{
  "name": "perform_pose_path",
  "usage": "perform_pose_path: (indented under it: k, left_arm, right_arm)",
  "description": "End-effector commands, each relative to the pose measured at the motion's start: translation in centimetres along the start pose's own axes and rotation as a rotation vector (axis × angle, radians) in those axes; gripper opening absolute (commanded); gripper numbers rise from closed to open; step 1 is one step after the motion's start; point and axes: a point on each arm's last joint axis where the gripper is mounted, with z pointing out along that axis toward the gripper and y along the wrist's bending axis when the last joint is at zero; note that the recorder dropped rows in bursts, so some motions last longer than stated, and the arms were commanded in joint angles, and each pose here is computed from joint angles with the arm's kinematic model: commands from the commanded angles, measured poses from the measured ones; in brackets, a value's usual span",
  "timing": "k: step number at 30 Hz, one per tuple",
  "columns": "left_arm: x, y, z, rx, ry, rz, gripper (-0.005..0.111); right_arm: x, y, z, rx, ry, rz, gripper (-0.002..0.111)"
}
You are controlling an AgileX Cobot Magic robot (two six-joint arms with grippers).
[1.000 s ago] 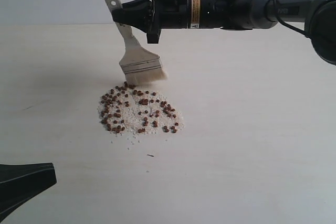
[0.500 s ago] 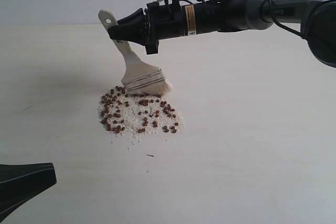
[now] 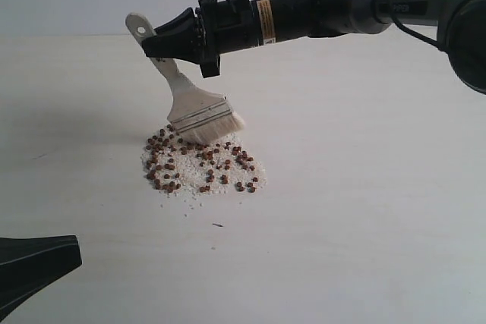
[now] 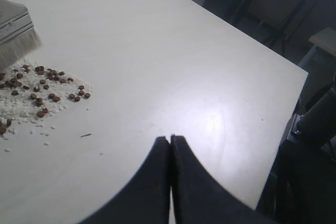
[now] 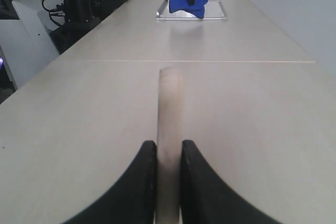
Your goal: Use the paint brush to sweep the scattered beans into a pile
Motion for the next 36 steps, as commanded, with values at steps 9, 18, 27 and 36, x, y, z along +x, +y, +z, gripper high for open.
perform_pose_path:
  k: [9,18,27,36]
  left_arm:
    - [0.0,-0.1,0.0,0.005,-0.007,0.008,0.0]
    - [0.0,-0.1,0.0,0.005,-0.007,0.005,0.0]
    - [0.0,-0.1,0.0,0.005,-0.007,0.005,0.0]
    - [0.0,-0.1,0.0,0.005,-0.007,0.005,0.0]
  right_arm:
    - [-1.5,0.1,-0.3,0.01,-0.024,-0.023,0.0]
    - [-5.3,1.0,-1.2,0.018,-0.039,-0.097,0.0]
    - [-5.1,0.9,-4.4,0.041,0.088,0.012,0.0]
    - [-8.8,4.9,-6.9,0.137,0.124,0.15,0.0]
